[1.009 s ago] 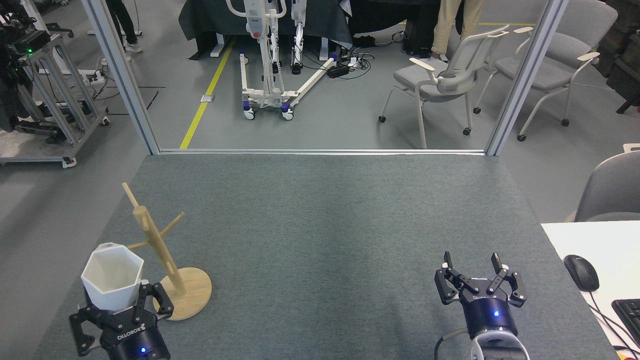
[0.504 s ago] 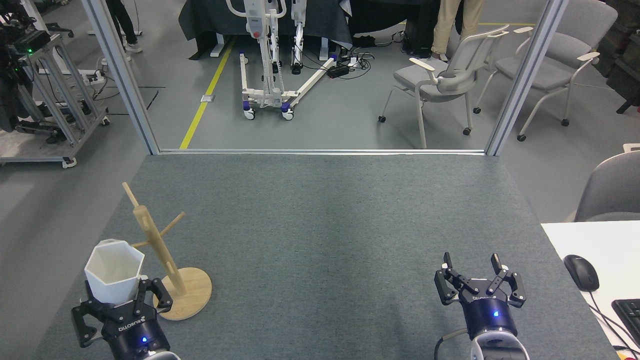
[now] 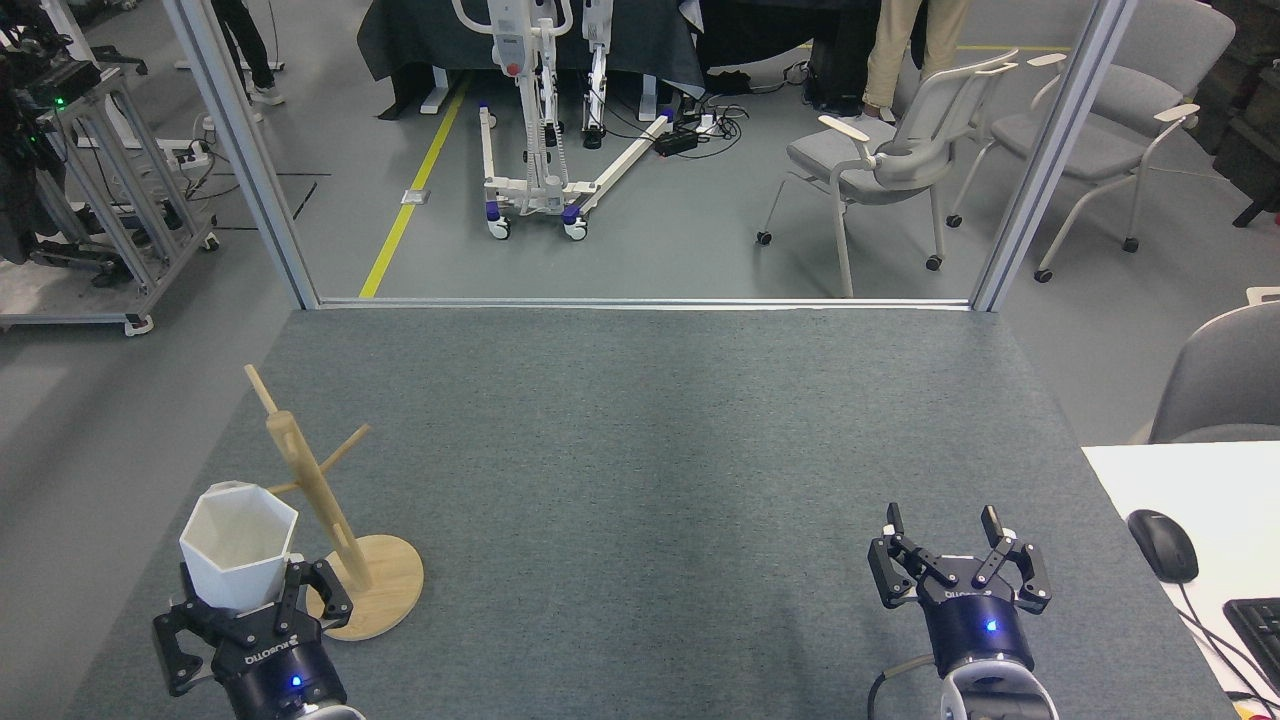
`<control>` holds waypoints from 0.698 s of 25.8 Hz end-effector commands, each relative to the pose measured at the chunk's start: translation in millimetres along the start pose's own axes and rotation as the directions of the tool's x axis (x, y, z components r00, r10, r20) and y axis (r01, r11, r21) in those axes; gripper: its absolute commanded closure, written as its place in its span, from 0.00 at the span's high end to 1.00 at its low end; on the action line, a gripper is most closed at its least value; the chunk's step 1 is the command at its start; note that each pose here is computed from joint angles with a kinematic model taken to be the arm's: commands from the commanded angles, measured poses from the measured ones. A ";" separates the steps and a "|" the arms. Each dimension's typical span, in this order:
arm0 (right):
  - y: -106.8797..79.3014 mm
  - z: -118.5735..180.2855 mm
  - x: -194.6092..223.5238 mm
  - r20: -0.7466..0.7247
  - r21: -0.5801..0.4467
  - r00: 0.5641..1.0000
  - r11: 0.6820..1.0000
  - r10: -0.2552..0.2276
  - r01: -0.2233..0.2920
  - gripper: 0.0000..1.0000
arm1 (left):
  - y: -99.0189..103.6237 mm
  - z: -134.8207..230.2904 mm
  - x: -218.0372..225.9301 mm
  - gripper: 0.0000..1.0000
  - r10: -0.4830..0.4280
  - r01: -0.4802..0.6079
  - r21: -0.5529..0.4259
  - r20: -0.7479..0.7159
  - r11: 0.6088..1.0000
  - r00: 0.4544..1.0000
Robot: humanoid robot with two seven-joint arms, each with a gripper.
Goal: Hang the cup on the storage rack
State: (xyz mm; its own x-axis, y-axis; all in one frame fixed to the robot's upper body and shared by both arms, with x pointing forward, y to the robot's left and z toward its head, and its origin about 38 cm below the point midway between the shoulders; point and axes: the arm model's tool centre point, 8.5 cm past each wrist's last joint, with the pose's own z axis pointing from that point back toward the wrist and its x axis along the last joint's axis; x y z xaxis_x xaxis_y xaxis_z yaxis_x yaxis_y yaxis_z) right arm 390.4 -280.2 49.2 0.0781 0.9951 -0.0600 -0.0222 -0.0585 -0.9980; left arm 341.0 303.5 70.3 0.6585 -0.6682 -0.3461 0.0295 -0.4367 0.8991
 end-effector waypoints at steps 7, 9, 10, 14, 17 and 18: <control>-8.3 -2.8 16.7 0.055 -0.025 0.996 0.998 -0.064 0.066 0.99 | -6.2 4.1 3.7 0.18 -0.017 0.017 -0.012 0.014 1.000 1.000; -9.5 -2.7 24.5 0.084 -0.028 0.992 0.995 -0.095 0.098 0.99 | -6.4 4.5 4.1 0.20 -0.017 0.017 -0.012 0.014 1.000 1.000; -9.9 -2.2 26.4 0.089 -0.029 0.991 0.995 -0.098 0.100 0.99 | -6.7 4.1 4.3 0.25 -0.019 0.019 -0.011 0.014 1.000 1.000; -11.2 0.1 38.8 0.150 -0.029 0.983 0.993 -0.110 0.115 0.99 | -9.3 4.7 4.7 0.63 -0.026 0.026 -0.016 0.015 1.000 1.000; -15.7 1.8 45.3 0.202 -0.040 0.973 0.992 -0.110 0.120 0.99 | -8.4 4.7 4.7 0.95 -0.026 0.026 -0.006 0.015 1.000 1.000; -16.2 2.2 45.0 0.201 -0.042 0.974 0.992 -0.109 0.120 0.99 | -8.8 4.7 4.7 1.00 -0.026 0.026 -0.010 0.015 1.000 1.000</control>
State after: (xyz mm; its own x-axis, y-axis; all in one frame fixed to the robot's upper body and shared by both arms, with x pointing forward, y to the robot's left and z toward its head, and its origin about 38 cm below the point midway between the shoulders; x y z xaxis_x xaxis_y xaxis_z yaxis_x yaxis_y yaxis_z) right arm 393.2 -238.9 60.1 -0.0929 0.9943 0.0514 0.0209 0.0536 -0.9983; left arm 340.4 301.2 59.9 0.6464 -0.6661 -0.3721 0.0532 -0.4472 0.8929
